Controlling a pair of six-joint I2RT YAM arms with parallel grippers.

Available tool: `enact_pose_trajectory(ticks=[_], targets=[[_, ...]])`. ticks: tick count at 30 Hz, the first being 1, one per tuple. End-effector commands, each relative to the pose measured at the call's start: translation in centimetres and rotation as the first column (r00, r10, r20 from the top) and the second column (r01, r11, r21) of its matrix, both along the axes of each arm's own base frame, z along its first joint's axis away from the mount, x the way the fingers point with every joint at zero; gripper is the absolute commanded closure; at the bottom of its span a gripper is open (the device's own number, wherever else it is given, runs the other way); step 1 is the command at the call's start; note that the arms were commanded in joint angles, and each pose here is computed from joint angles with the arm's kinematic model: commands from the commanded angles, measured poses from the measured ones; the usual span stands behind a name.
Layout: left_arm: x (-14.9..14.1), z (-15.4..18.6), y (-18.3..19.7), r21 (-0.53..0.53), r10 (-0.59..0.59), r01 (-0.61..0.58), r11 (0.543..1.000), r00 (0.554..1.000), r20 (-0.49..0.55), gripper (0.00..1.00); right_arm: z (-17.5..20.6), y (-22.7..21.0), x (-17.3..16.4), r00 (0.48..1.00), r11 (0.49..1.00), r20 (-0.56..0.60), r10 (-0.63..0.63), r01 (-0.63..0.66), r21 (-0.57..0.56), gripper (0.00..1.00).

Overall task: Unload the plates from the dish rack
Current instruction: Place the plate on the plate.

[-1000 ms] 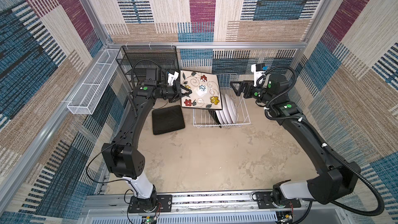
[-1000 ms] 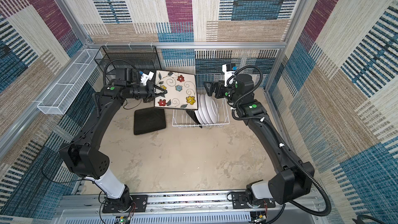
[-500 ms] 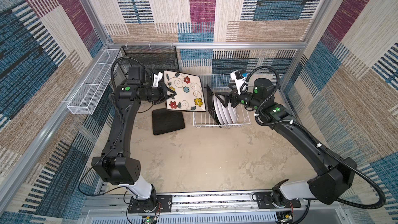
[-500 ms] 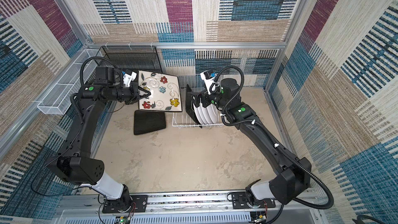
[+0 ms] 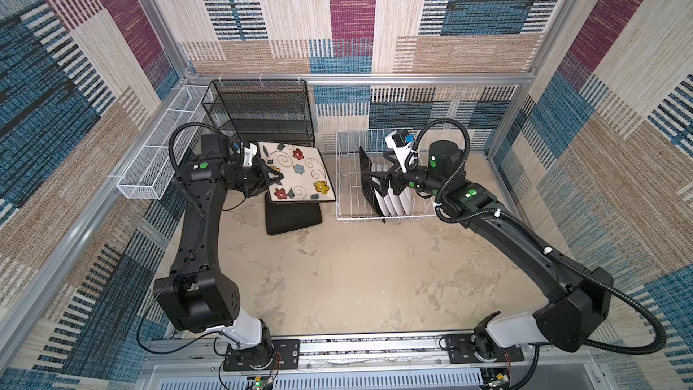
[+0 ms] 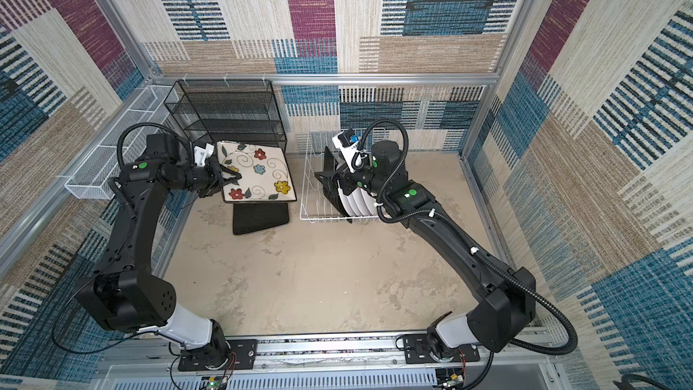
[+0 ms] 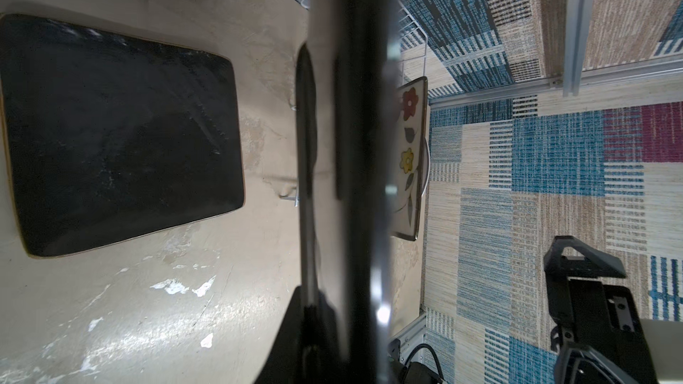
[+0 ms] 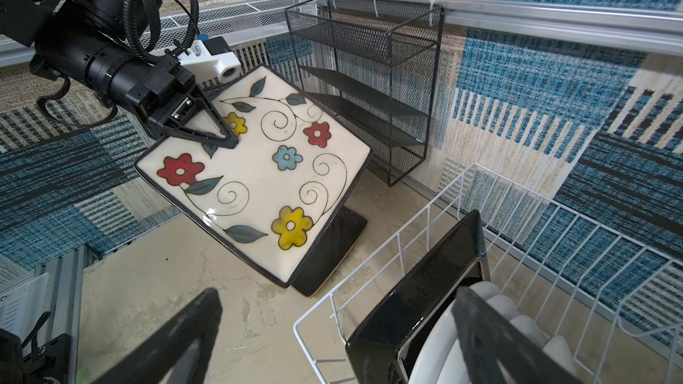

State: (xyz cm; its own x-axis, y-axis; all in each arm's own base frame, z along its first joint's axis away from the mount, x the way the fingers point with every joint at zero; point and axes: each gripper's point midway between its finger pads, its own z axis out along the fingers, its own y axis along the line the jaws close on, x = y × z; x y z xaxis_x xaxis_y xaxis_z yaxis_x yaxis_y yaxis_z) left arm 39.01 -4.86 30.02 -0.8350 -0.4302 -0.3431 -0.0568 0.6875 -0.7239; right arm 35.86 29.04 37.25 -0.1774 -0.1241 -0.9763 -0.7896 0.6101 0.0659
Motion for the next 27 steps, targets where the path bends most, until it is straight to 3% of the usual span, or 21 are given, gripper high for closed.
enact_pose_trajectory(ticks=[1, 13, 27], targets=[[1.0, 1.9, -0.3, -0.025, -0.066, 0.071, 0.997, 0.986, 0.152, 1.00, 0.2, 0.5, -0.1, 1.000, 1.000, 0.021, 0.017, -0.017, -0.009, 0.00], [2.1, -4.4, 1.4, -0.067, -0.029, 0.034, 0.997, 0.996, 0.079, 1.00, -0.7, 1.5, -0.2, 0.999, 0.999, 0.011, 0.045, -0.045, -0.027, 0.00], [4.1, -10.4, 3.1, -0.017, -0.042, 0.042, 0.999, 0.999, -0.022, 1.00, -0.9, 1.2, -0.2, 0.999, 0.999, 0.020, 0.031, -0.030, -0.037, 0.00]])
